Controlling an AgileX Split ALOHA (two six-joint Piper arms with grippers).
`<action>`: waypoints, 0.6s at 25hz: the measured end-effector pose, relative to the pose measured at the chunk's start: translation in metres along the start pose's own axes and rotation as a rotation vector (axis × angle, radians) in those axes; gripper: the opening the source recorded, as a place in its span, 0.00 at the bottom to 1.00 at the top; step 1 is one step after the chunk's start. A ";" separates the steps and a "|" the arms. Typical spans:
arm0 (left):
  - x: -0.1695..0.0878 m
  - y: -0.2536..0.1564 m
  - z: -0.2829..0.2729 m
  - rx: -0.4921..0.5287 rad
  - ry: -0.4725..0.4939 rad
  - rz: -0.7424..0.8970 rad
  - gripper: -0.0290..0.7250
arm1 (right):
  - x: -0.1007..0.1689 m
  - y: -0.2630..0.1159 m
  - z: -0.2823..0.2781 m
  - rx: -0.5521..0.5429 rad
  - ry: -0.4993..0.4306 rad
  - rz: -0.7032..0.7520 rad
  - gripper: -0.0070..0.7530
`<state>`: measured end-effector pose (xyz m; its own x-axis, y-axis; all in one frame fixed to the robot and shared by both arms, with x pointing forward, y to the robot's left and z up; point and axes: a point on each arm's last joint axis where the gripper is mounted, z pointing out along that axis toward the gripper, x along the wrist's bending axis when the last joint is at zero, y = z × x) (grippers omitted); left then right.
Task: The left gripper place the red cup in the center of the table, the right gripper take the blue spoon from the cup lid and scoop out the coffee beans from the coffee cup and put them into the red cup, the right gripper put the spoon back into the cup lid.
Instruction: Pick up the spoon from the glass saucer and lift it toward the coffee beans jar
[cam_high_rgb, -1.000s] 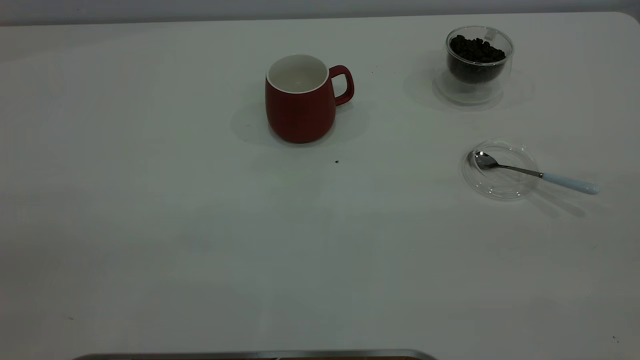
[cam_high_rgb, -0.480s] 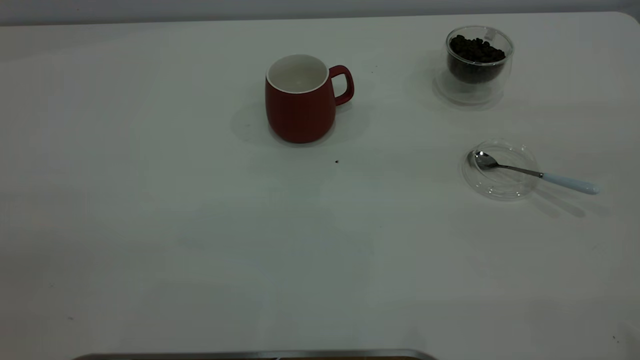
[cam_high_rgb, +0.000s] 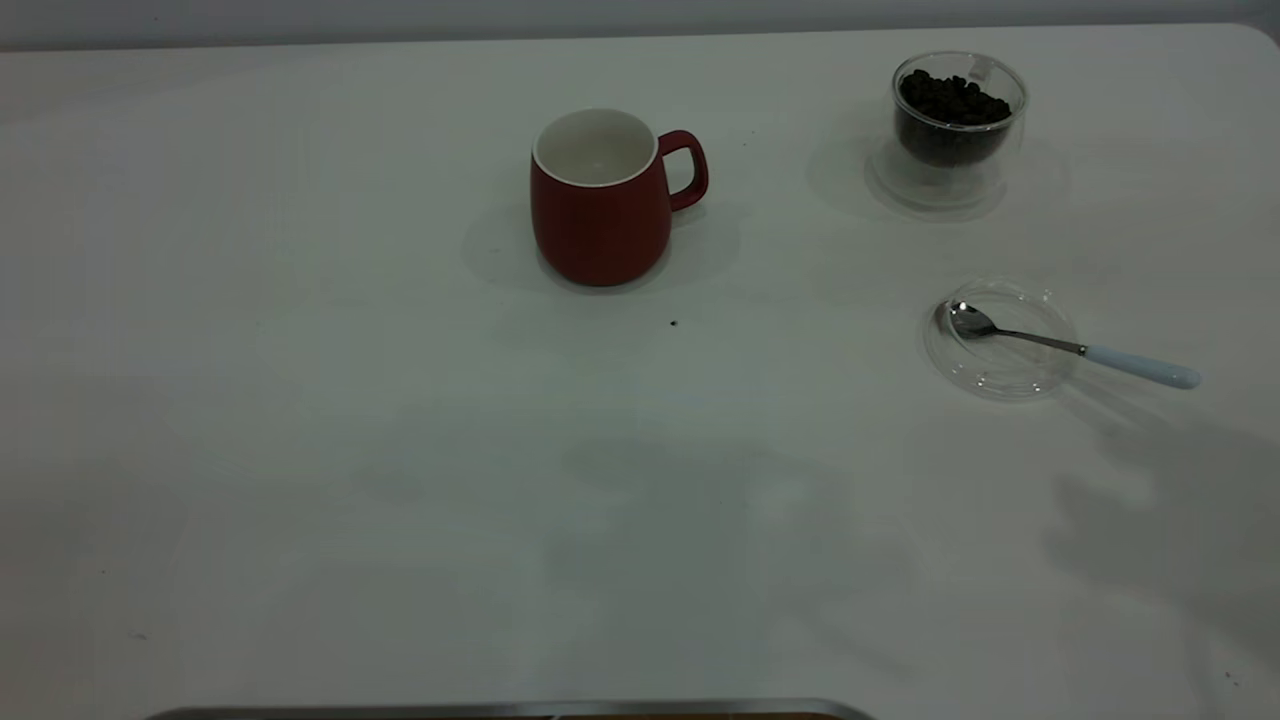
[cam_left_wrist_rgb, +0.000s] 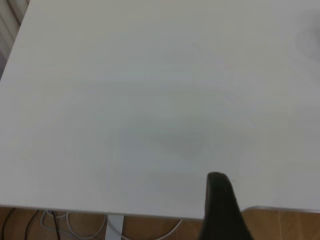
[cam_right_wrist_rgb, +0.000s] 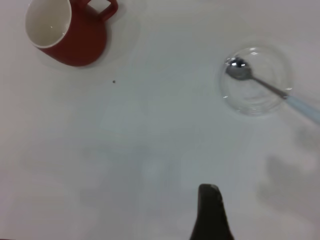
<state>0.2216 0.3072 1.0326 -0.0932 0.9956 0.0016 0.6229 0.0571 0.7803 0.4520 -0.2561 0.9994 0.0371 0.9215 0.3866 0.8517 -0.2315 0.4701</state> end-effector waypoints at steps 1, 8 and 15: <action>0.000 0.000 0.000 0.000 0.000 0.000 0.74 | -0.001 0.001 0.010 0.020 0.006 0.022 0.78; 0.000 0.000 0.000 0.000 0.000 0.000 0.74 | -0.023 0.001 0.071 0.150 0.041 0.194 0.78; 0.000 0.000 0.000 0.000 0.000 0.000 0.74 | -0.059 -0.001 0.105 0.166 0.097 0.345 0.78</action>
<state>0.2216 0.3072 1.0326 -0.0932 0.9956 0.0016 0.6229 0.0571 0.7803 0.5037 -0.2774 0.8931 0.2931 0.7628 0.5764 0.8711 -0.4616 0.1680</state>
